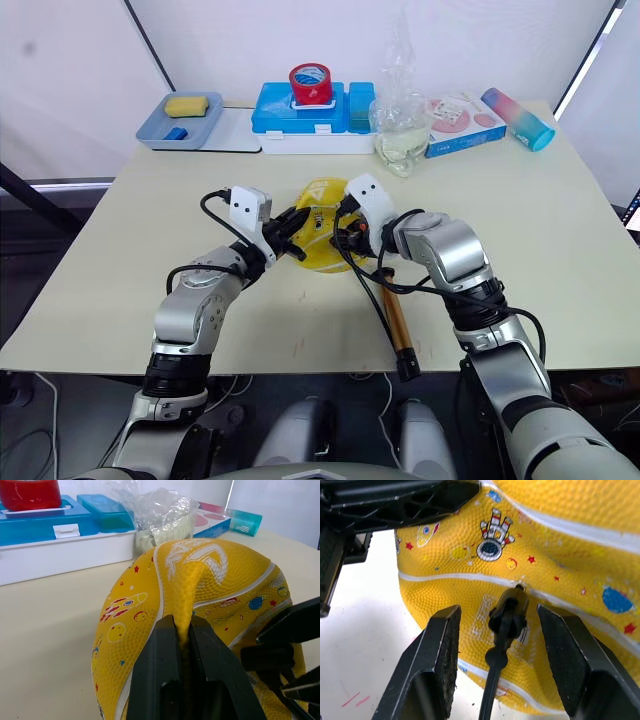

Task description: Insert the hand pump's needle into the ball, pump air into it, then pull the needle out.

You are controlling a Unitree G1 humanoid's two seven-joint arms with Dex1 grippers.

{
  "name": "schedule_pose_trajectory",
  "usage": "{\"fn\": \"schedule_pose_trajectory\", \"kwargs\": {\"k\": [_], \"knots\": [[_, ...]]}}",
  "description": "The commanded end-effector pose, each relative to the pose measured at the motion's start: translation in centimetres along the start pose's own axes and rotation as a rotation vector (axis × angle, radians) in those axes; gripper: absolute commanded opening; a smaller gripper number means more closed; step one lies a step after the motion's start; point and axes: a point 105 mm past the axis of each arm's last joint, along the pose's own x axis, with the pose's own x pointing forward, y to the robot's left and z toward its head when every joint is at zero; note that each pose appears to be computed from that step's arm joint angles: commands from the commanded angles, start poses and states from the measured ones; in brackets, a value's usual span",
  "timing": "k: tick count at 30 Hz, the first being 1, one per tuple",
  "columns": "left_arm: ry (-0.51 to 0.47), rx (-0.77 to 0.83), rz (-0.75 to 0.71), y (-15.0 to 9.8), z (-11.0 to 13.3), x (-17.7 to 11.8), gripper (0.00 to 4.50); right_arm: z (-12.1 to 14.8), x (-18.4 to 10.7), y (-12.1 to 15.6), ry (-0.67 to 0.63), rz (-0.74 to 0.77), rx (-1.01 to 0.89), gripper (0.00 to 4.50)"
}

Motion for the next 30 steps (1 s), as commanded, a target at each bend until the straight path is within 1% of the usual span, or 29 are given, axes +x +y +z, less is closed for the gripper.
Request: {"fn": "schedule_pose_trajectory", "kwargs": {"k": [1,10,14,24,27,28,29,30], "knots": [[0.145,-0.061,-0.032,-1.1,-4.2,0.1,0.0,1.3,-0.6,0.3,-0.089,-0.015,-0.037,2.53],[0.145,-0.063,-0.031,-1.1,-4.2,0.1,0.0,-0.2,0.1,0.0,-0.113,-0.081,0.056,2.53],[0.143,-0.063,-0.032,-1.2,-4.2,0.2,0.0,-0.2,0.2,-0.4,-0.136,-0.107,0.092,2.53],[0.148,-0.06,-0.036,-1.2,-4.3,0.1,0.0,-0.2,0.2,-0.9,-0.157,-0.117,0.11,2.53],[0.151,-0.06,-0.036,-1.2,-4.4,0.0,0.0,-0.2,0.3,-1.0,-0.159,-0.117,0.116,1.83],[0.152,-0.061,-0.036,-1.2,-4.4,0.0,0.0,-0.2,0.4,-0.9,-0.16,-0.114,0.119,1.41],[0.153,-0.06,-0.037,-1.2,-4.4,0.0,0.0,-0.2,0.4,-0.9,-0.16,-0.112,0.12,0.78],[0.153,-0.06,-0.037,-1.2,-4.4,0.0,0.0,-0.1,0.5,-0.8,-0.161,-0.109,0.116,0.51]]}}
